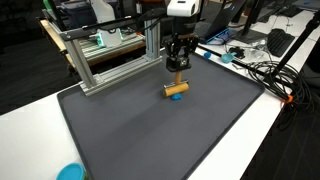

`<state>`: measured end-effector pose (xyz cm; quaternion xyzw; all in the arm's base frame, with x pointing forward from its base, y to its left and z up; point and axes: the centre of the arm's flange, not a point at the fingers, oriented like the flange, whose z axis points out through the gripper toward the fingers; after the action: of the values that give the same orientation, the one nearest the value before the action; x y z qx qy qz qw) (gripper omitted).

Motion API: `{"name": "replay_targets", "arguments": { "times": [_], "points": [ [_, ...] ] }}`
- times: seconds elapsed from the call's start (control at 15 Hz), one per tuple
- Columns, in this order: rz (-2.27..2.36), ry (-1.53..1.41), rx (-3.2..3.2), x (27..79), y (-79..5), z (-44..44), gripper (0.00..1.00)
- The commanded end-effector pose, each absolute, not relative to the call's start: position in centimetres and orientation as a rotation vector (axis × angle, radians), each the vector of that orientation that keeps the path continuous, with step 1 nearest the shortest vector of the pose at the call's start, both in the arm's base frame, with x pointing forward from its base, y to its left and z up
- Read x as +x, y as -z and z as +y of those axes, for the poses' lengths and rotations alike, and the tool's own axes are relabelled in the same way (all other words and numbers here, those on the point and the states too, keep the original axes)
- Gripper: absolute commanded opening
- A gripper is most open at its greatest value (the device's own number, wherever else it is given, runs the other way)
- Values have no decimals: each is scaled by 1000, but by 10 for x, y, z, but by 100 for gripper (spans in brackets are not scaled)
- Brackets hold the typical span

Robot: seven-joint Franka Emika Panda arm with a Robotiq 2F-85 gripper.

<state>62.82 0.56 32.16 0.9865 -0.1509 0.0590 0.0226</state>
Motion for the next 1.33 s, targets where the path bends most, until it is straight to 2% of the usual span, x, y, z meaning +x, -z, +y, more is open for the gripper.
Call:
{"name": "replay_targets", "arguments": {
  "times": [0.0, 0.33, 1.27],
  "points": [
    [-548, -211, 3034, 636, -298, 6, 22],
    [-678, -201, 3010, 648, -291, -9, 22],
    [-677, -107, 3014, 640, -268, -3, 22]
  ]
}}
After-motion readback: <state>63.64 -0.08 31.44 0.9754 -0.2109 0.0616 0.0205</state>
